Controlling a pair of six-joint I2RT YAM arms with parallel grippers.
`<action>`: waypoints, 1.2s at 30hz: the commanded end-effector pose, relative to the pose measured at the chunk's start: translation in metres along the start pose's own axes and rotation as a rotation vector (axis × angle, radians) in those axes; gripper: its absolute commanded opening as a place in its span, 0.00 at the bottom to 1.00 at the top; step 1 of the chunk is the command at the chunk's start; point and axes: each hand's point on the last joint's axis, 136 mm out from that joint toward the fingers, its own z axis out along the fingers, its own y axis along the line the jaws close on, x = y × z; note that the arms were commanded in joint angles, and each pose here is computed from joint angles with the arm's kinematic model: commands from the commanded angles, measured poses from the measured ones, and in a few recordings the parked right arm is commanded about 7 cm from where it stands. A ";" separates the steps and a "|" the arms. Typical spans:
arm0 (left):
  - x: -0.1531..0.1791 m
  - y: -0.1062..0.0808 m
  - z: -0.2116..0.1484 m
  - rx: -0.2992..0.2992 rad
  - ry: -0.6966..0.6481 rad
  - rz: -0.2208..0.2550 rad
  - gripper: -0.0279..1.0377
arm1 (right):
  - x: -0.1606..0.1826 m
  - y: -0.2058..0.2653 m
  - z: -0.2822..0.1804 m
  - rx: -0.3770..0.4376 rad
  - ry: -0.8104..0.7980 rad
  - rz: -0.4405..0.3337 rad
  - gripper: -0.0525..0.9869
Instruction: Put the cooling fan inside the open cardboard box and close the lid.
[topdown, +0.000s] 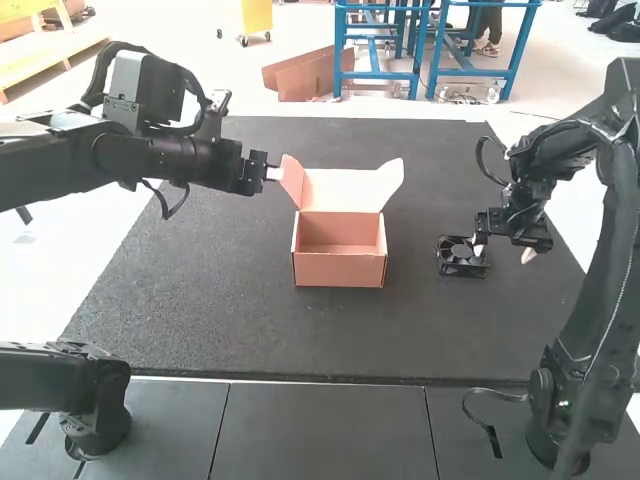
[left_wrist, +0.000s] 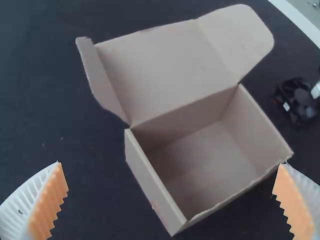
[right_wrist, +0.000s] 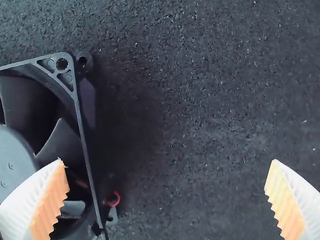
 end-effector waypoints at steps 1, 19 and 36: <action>-0.015 -0.004 -0.009 0.011 -0.047 0.009 0.94 | -0.002 -0.010 0.003 0.025 0.007 0.007 0.92; -0.018 -0.005 -0.015 0.011 -0.062 0.011 0.94 | 0.014 0.011 0.016 -0.089 0.061 0.009 0.08; -0.011 -0.001 -0.013 -0.006 -0.050 0.004 0.94 | -0.018 0.034 -0.087 -0.218 -0.140 0.016 0.04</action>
